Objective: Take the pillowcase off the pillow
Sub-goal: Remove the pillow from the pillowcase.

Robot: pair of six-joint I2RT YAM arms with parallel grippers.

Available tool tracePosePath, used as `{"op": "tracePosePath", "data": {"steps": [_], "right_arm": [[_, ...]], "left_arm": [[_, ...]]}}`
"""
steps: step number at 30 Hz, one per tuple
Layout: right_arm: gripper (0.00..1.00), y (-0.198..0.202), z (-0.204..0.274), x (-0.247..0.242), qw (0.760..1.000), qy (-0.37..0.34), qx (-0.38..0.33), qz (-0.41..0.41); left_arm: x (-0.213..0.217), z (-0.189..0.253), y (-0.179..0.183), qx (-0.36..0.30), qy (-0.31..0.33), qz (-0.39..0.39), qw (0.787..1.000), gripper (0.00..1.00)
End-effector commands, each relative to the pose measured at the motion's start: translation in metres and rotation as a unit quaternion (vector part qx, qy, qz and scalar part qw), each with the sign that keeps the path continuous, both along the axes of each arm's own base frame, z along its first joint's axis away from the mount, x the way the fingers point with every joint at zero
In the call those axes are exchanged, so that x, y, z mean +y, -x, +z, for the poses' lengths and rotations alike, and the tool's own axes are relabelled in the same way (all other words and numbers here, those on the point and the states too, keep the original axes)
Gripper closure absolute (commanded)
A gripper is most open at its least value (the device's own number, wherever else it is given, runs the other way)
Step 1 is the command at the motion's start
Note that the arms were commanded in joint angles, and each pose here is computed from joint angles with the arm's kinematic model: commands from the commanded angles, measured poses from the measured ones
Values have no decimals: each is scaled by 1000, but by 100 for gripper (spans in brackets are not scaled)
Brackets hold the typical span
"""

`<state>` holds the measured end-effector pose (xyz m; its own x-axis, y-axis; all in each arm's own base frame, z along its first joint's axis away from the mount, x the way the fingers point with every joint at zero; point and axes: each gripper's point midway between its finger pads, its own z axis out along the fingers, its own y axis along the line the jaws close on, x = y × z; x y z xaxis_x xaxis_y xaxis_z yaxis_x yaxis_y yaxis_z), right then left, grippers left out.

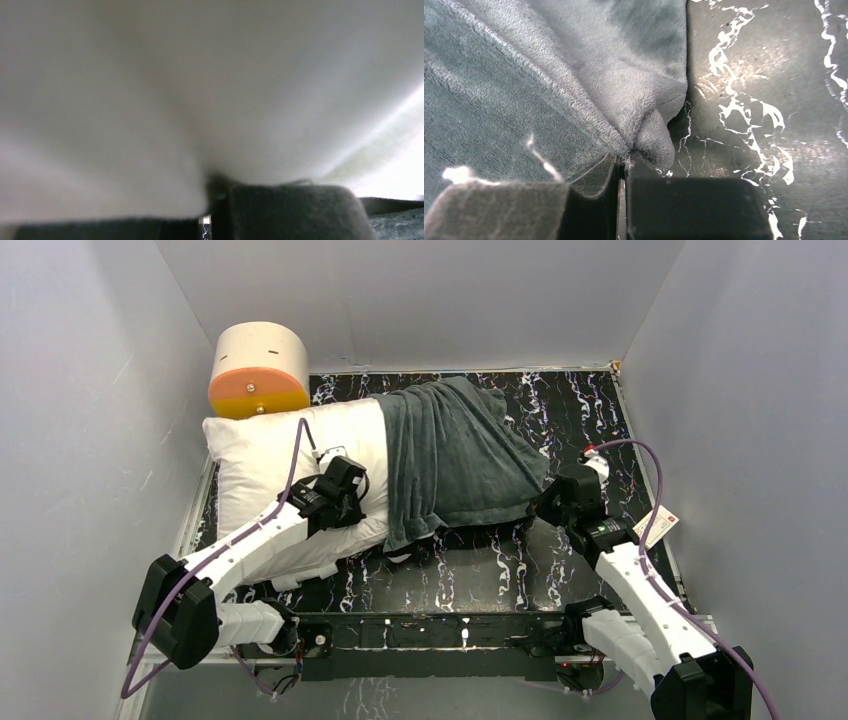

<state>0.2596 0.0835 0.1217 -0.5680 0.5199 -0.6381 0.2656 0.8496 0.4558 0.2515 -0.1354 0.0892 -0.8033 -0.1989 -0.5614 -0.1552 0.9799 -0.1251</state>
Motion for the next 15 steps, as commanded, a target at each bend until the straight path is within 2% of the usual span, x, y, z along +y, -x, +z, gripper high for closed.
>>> {"op": "tracePosePath", "data": {"steps": [1, 7, 14, 15], "right_arm": [[100, -18, 49, -93, 971, 156, -53, -171], [100, -21, 63, -105, 974, 154, -47, -160], [100, -32, 88, -110, 986, 95, -39, -131], [100, -28, 94, -113, 984, 88, -39, -148]], "left_arm": [[66, -33, 28, 59, -126, 45, 989, 100], [66, -30, 32, 53, -118, 45, 991, 100], [65, -28, 31, 53, -116, 39, 991, 100], [64, -29, 31, 51, -114, 38, 992, 100]]}}
